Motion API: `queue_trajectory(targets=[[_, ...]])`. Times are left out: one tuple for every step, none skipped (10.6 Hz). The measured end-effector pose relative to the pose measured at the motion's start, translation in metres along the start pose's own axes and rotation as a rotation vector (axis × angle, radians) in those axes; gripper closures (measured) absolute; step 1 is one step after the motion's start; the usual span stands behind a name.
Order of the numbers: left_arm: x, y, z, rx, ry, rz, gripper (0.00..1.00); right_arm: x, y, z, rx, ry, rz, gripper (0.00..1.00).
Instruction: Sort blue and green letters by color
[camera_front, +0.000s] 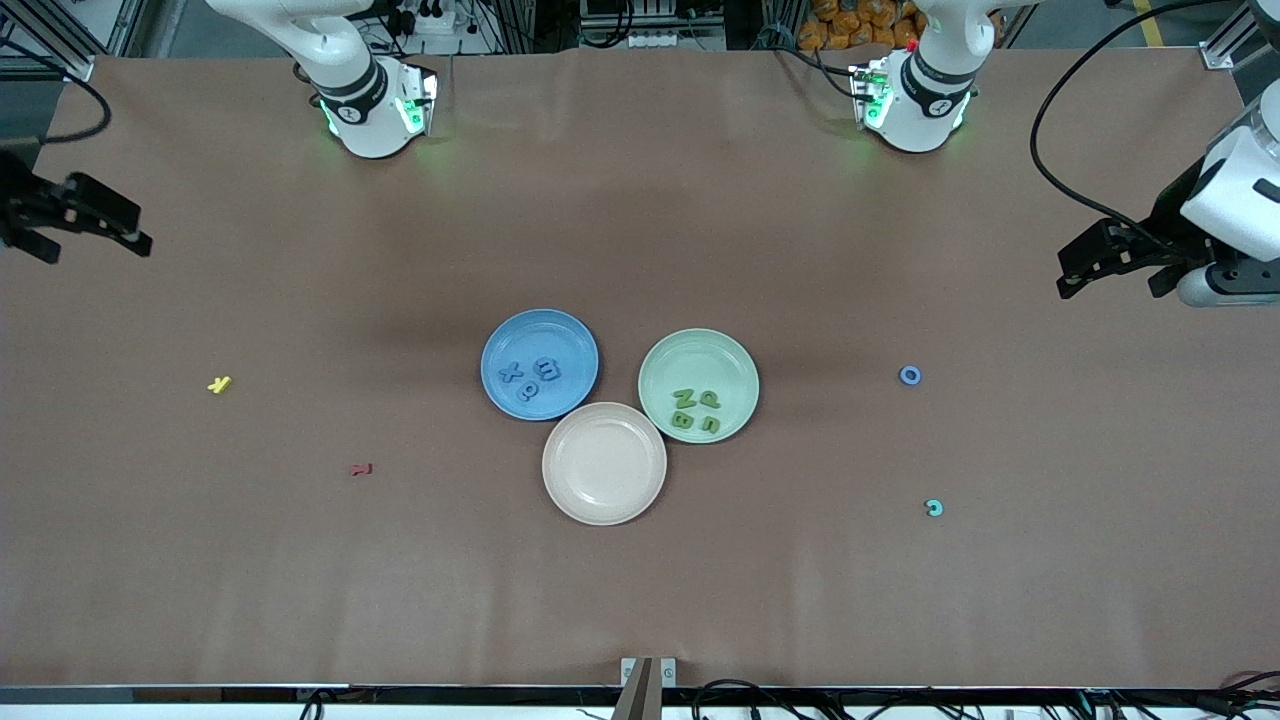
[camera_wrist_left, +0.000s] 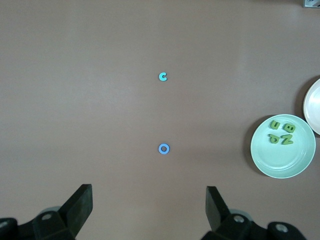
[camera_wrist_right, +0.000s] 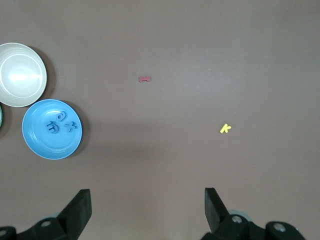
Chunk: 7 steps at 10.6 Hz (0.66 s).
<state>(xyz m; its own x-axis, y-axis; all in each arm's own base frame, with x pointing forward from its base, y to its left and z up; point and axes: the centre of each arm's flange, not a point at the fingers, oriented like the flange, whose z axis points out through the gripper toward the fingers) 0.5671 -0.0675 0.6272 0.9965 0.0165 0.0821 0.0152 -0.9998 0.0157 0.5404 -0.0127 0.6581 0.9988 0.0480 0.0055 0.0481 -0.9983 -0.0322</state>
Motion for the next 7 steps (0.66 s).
queue_trajectory(targets=[[0.0004,-0.0017,-0.0023,0.000,0.005,-0.003,0.00,-0.0044,0.0034,-0.0092,-0.011,0.004,0.005,0.00],[0.0011,-0.0039,-0.0060,-0.001,0.013,-0.007,0.00,-0.0064,0.0066,-0.0136,-0.021,0.009,0.010,0.00],[0.0015,-0.0061,-0.0096,-0.001,0.020,-0.011,0.00,-0.0068,0.0094,-0.0145,-0.027,0.010,0.015,0.00],[0.0018,-0.0084,-0.0117,-0.001,0.025,-0.015,0.00,-0.0069,0.0106,-0.0145,-0.030,0.010,0.017,0.00],[0.0019,-0.0095,-0.0121,-0.001,0.025,-0.017,0.00,-0.0069,0.0108,-0.0145,-0.032,0.010,0.017,0.00],[0.0015,-0.0096,-0.0117,0.000,0.021,-0.017,0.00,-0.0070,0.0108,-0.0145,-0.032,0.010,0.017,0.00],[0.0011,-0.0098,-0.0113,0.001,0.016,-0.017,0.00,-0.0069,0.0108,-0.0145,-0.032,0.010,0.017,0.00]])
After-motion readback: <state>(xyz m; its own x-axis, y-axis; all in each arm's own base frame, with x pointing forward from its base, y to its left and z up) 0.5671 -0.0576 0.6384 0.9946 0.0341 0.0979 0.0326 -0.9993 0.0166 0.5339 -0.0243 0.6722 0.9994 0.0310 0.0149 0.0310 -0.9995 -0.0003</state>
